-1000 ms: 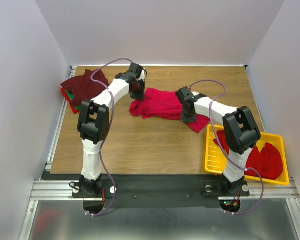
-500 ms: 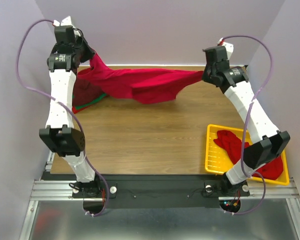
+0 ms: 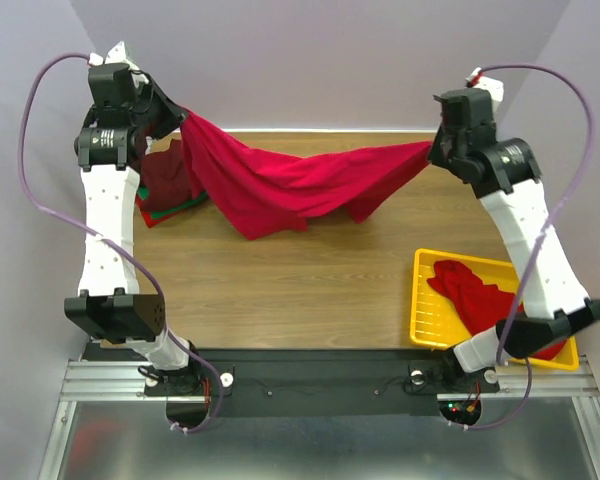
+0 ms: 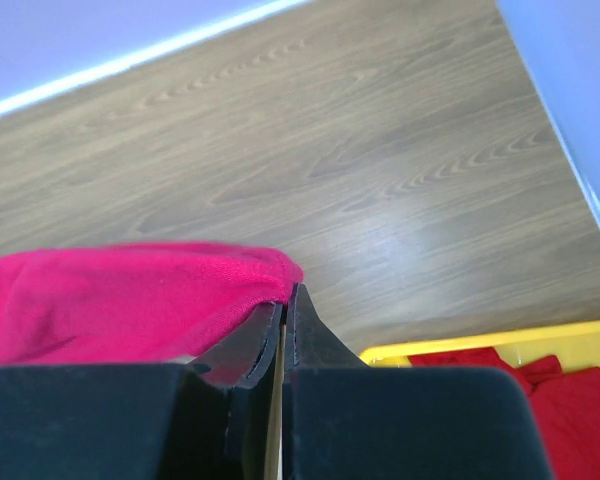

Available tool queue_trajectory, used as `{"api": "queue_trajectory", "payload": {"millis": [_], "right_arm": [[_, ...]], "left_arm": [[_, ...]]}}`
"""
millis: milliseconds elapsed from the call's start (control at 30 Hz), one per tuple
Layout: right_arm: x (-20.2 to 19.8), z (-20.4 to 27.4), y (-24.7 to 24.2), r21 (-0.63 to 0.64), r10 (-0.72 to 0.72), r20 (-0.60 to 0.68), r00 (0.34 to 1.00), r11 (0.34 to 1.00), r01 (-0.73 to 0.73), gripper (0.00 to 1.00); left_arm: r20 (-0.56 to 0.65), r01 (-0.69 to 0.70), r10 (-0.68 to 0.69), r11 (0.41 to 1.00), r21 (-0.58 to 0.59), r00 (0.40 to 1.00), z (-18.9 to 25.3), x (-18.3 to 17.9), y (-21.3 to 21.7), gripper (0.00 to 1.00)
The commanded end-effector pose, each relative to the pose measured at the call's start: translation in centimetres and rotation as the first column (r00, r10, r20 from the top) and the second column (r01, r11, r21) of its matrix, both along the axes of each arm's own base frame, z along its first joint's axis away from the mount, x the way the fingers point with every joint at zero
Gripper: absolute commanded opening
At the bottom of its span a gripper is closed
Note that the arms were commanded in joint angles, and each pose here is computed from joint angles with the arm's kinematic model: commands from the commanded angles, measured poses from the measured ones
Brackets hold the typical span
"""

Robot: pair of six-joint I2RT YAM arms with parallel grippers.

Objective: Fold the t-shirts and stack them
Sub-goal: Flatten the tshirt out

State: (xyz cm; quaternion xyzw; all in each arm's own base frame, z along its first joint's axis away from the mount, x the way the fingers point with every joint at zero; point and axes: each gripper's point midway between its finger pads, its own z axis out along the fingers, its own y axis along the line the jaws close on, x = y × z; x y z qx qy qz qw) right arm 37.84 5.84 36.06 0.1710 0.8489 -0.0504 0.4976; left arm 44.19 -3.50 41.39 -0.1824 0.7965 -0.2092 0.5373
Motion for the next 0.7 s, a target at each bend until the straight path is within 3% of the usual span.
{"api": "queue_trajectory", "payload": {"millis": [0, 100, 200, 300, 367, 400, 433, 467, 500, 533, 567, 633, 667], "right_arm": [[-4.3, 7.2, -2.6, 0.051, -0.062, 0.195, 0.979, 0.997, 0.053, 0.00], [-5.9, 9.6, -4.2, 0.051, -0.115, 0.263, 0.958, 0.993, 0.105, 0.00], [-5.3, 9.3, -4.9, -0.002, -0.140, 0.249, 0.958, 0.989, 0.146, 0.01], [-3.2, 6.4, -4.4, -0.038, -0.153, 0.188, 0.970, 0.986, 0.162, 0.00], [-2.1, 4.6, -3.8, -0.044, -0.148, 0.156, 0.977, 0.987, 0.156, 0.00], [-0.8, 2.7, -3.0, -0.045, -0.131, 0.120, 0.984, 0.989, 0.137, 0.00], [-0.2, 1.7, -2.7, -0.043, -0.127, 0.100, 0.987, 0.990, 0.132, 0.00], [1.0, 0.3, -1.8, -0.025, -0.111, 0.080, 0.991, 0.993, 0.113, 0.00], [1.4, -1.5, -1.5, -0.031, -0.104, 0.044, 0.994, 0.994, 0.106, 0.00], [1.8, -2.6, -1.3, -0.027, -0.101, 0.025, 0.995, 0.994, 0.102, 0.00], [2.2, -3.6, -0.9, -0.022, -0.093, 0.005, 0.996, 0.995, 0.094, 0.00], [2.7, -5.6, -0.3, -0.010, -0.080, -0.038, 0.996, 0.997, 0.080, 0.00], [2.7, -6.8, 0.0, -0.002, -0.076, -0.063, 0.995, 0.997, 0.076, 0.00]], "left_arm": [[0.140, 0.018, -0.014, 0.999, -0.027, 0.990, 5.1, -3.7, -0.5, 0.00], [0.160, 0.065, -0.056, 0.997, -0.049, 0.985, 5.5, -2.9, -1.4, 0.00], [0.113, 0.156, -0.145, 0.983, -0.097, 0.983, 3.3, -0.6, -3.3, 0.00], [0.008, 0.216, -0.216, 0.972, -0.095, 0.976, -2.5, 4.6, -6.2, 0.00], [0.004, 0.270, -0.271, 0.958, -0.100, 0.963, -3.9, 7.0, -8.4, 0.01], [-0.065, 0.329, -0.339, 0.936, -0.128, 0.938, -8.0, 9.2, -10.9, 0.10], [-0.078, 0.349, -0.360, 0.929, -0.126, 0.930, -9.1, 10.2, -12.1, 0.21], [-0.048, 0.343, -0.349, 0.934, -0.097, 0.936, -7.8, 11.2, -13.1, 0.47], [-0.096, 0.324, -0.333, 0.941, -0.098, 0.938, -11.0, 13.2, -13.6, 0.62], [-0.068, 0.311, -0.317, 0.946, -0.086, 0.946, -10.0, 13.9, -13.8, 0.74], [-0.071, 0.284, -0.289, 0.956, -0.071, 0.955, -10.5, 14.6, -13.6, 0.94], [-0.048, 0.279, -0.280, 0.960, -0.009, 0.959, -10.1, 14.5, -14.1, 0.98], [-0.091, 0.280, -0.277, 0.960, 0.021, 0.956, -12.1, 14.0, -14.1, 0.98]]}}
